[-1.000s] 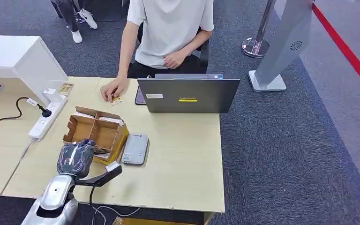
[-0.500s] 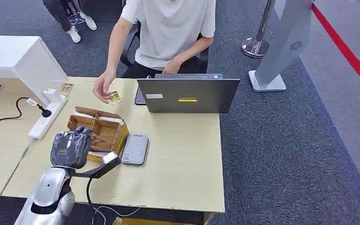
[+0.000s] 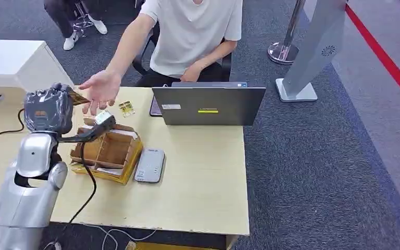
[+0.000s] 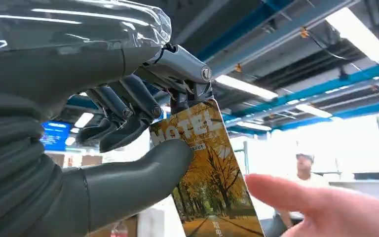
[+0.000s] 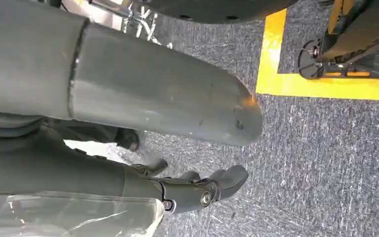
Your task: Pass the card to the sensor for recognition and then transmit it.
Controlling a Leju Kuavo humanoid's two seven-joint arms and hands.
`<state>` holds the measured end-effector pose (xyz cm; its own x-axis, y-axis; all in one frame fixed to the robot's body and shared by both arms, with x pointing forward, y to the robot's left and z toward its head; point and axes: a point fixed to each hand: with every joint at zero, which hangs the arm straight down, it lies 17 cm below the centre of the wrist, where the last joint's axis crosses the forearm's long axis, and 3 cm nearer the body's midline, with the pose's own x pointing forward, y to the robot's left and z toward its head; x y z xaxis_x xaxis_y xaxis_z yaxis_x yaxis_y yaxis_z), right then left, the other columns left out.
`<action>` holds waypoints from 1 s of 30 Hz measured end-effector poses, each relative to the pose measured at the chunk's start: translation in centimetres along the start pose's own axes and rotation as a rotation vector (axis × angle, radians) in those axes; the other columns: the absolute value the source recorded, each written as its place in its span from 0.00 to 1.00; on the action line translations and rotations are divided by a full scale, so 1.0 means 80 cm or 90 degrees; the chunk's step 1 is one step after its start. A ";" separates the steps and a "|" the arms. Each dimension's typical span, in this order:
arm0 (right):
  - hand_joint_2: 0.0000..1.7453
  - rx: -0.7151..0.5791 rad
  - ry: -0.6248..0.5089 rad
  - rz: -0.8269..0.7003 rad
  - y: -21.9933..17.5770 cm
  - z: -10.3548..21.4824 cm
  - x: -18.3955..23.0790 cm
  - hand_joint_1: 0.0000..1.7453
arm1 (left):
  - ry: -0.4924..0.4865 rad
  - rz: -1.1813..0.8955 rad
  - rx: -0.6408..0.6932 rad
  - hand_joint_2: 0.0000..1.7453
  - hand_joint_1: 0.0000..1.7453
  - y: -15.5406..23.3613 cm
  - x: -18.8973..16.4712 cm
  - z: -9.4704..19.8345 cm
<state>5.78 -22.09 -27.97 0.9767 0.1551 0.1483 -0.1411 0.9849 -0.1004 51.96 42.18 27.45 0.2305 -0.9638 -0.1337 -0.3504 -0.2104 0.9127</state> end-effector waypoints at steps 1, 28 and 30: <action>0.00 0.001 0.002 0.001 0.000 0.000 0.000 0.00 | 0.003 -0.002 0.002 1.00 1.00 0.001 -0.003 -0.007; 0.00 -0.010 0.001 0.001 -0.008 -0.001 0.000 0.00 | -0.024 0.020 -0.017 1.00 0.00 -0.037 0.005 -0.005; 0.00 -0.015 -0.001 -0.003 -0.009 -0.002 0.001 0.00 | -0.043 0.099 -0.027 1.00 0.00 -0.045 0.011 0.012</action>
<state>6.01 -22.82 -28.00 0.9771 0.1501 0.1510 -0.1321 0.9836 -0.1226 52.53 41.96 23.68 0.1146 -0.9933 -0.0139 -0.3375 -0.0521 0.9399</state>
